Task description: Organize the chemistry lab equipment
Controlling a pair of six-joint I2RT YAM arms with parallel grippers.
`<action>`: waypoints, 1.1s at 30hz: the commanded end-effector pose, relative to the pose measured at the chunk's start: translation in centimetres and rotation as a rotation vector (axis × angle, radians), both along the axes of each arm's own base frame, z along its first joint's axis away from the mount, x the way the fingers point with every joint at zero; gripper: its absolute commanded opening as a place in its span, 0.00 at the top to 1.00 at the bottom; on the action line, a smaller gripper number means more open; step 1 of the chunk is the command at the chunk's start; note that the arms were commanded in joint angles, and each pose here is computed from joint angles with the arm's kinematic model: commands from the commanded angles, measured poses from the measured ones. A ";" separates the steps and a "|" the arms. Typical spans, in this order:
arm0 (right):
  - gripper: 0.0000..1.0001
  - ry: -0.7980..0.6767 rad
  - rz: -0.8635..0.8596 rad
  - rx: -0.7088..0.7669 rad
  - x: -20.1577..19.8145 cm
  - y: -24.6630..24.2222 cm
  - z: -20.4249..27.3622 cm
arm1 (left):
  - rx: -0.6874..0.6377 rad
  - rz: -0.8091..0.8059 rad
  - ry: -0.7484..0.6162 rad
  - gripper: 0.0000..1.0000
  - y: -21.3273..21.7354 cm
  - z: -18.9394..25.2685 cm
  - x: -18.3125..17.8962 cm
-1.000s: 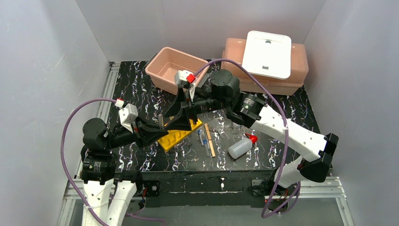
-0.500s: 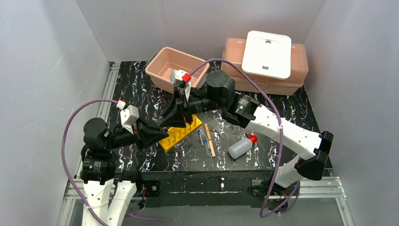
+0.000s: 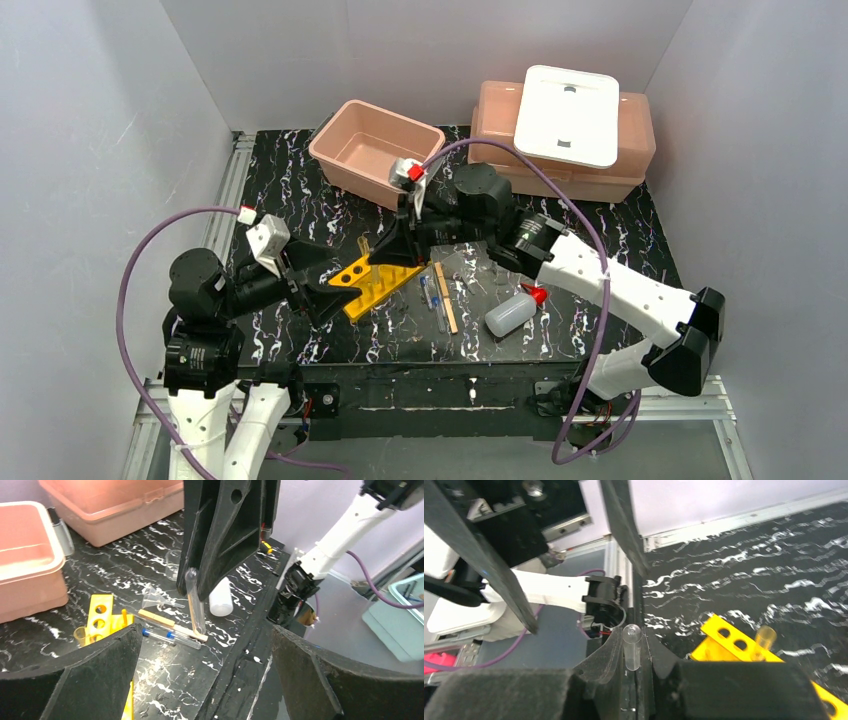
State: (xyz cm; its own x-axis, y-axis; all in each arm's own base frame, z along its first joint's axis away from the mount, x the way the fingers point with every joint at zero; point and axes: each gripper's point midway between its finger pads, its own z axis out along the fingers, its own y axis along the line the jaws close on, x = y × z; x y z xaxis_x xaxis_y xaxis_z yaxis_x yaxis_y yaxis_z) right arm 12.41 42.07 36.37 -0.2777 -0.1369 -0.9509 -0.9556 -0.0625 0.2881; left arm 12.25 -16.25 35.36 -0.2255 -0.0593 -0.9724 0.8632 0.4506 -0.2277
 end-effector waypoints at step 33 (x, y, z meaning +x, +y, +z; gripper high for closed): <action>0.99 -0.083 -0.540 -0.129 12.4 -2.2 -12.0 | 0.235 0.423 -0.014 0.02 5.9 -6.1 3.3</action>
